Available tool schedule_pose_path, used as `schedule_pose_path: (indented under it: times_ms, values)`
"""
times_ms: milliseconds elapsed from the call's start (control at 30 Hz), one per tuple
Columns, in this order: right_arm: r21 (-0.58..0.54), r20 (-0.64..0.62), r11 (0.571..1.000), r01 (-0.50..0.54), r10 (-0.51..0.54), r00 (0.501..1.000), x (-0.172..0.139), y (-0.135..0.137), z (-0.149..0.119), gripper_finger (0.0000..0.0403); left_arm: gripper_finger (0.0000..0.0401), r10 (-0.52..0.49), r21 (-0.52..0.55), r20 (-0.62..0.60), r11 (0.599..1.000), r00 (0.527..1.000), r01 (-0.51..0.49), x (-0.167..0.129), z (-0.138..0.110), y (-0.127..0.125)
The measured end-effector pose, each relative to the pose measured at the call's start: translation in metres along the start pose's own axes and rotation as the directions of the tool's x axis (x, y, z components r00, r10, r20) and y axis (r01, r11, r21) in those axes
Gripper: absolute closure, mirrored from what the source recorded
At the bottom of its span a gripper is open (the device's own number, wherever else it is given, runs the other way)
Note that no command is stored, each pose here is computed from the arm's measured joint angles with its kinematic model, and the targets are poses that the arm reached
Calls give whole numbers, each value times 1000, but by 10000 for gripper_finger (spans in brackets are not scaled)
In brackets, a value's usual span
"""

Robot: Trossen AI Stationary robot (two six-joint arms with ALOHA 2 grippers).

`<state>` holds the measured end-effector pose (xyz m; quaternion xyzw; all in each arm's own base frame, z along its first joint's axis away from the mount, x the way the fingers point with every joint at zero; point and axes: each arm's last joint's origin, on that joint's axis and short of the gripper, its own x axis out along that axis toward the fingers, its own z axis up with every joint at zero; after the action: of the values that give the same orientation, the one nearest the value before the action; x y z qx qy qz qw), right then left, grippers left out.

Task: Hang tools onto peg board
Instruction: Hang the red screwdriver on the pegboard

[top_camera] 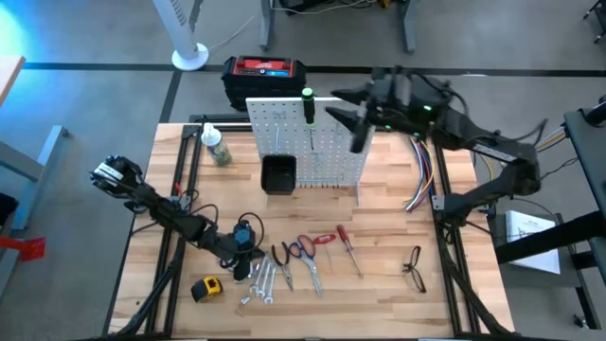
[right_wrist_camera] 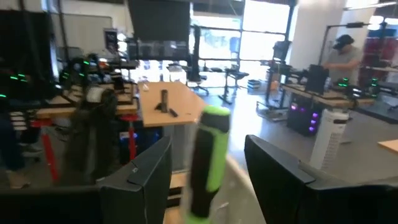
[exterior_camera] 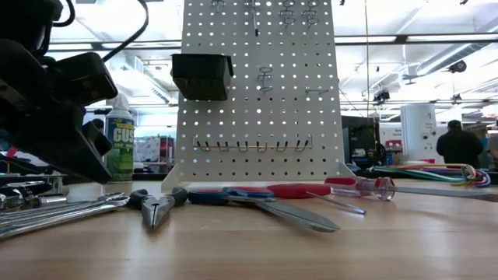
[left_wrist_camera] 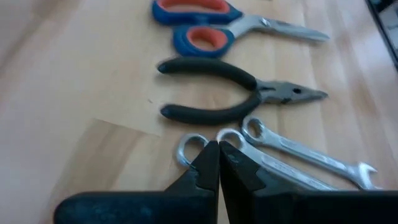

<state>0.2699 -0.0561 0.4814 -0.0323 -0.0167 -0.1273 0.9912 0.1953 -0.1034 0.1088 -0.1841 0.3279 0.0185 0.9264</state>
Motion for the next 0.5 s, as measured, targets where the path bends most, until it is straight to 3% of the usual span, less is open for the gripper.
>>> schedule_pose_path:
  times_ms: [133, 300, 500]
  values:
    - [19, -15, 998, -63, 63, 998, -31, 19, -17, 223, 401, 37, -3, 32, 999, 999, -37, 0, 1, 1]
    - [66, -82, 995, -72, 78, 994, -65, 40, -56, 231, 401, 35, -14, 37, 999, 999, -34, 0, 1, 1]
    - [142, -191, 977, -158, 184, 964, -90, 59, -111, 234, 401, 46, -29, 81, 999, 996, -44, 2, 10, -2]
